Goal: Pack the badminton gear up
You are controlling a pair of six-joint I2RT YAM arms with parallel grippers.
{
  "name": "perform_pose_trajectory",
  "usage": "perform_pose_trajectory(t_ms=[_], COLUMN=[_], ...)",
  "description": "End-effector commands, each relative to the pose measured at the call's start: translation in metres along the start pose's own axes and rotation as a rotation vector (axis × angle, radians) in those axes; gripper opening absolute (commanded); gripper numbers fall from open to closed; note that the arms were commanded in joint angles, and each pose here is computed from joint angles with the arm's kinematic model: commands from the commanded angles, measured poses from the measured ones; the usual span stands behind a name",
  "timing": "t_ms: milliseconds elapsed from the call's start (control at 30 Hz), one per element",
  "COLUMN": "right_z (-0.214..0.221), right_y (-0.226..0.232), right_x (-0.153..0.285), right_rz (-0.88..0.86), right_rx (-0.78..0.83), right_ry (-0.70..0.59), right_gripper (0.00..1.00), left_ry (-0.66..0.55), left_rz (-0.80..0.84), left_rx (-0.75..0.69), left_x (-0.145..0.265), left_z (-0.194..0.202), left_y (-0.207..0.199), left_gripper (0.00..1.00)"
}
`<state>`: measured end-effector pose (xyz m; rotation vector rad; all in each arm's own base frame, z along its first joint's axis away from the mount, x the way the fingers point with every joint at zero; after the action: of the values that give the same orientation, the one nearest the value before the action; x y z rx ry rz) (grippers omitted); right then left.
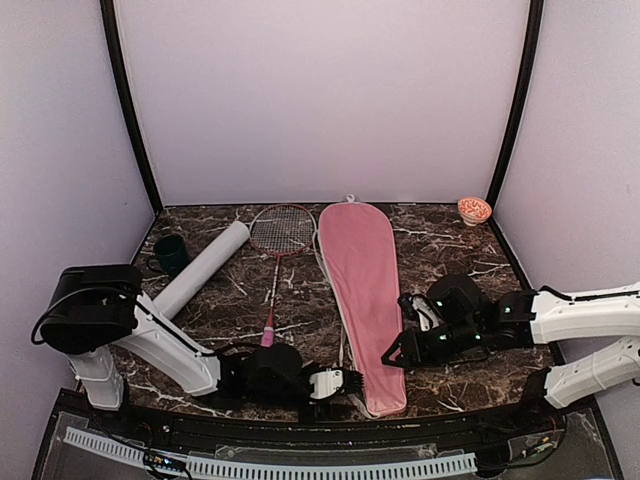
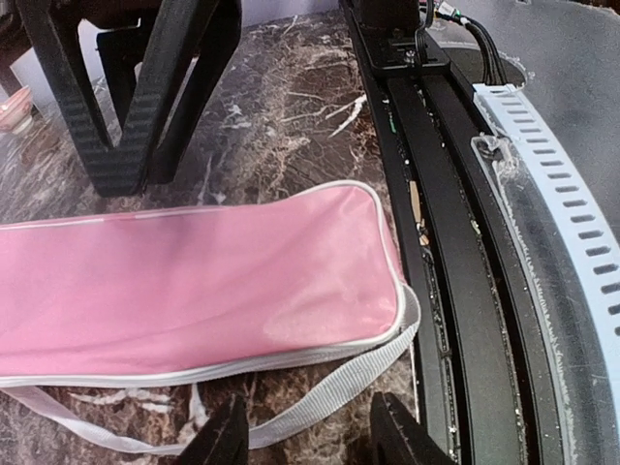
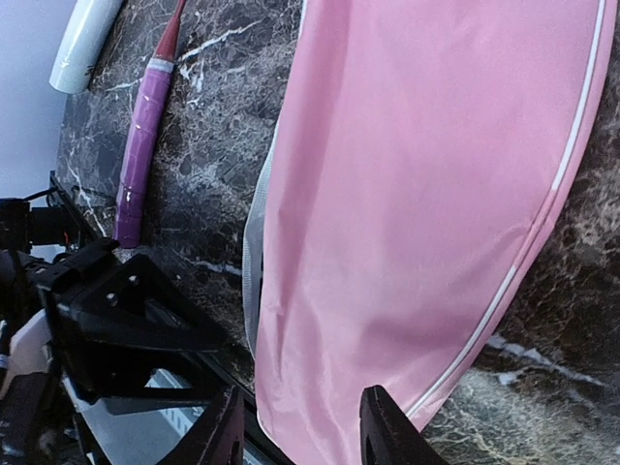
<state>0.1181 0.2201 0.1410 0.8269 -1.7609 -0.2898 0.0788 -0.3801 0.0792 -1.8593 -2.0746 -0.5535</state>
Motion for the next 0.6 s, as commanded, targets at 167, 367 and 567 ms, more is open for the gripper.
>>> perform_pose_trajectory(t_ms=[167,367,567], right_z=[-0.049,-0.076,-0.091], right_y=[0.026,0.041,0.041], right_x=[-0.01,-0.03,-0.06], right_rz=[0.146,0.255,0.431], right_rx=[0.171,0.254,0.326], right_ry=[-0.039,-0.033,-0.004], right_gripper=[0.41,0.42,0.45], left_ry=[-0.041,-0.054,-0.136], left_rz=[-0.133,-0.279,-0.463], left_rx=[0.165,0.439,0.625], left_x=[0.048,0.084,0.126], left_z=[-0.028,-0.031,-0.029], left_y=[0.015,0.05,0.077], left_gripper=[0.5,0.55,0.64])
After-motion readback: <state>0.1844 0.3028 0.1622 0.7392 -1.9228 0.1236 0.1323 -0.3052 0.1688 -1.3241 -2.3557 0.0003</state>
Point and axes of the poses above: each gripper's point midway between its finger pads, its own x axis back along the fingers, its own y axis along the line the jaws close on, z = x × y, the point moved 8 cm from there along x, back along the fingers, and after that the axes turned 6 degrees about x, right-handed, at the moved point
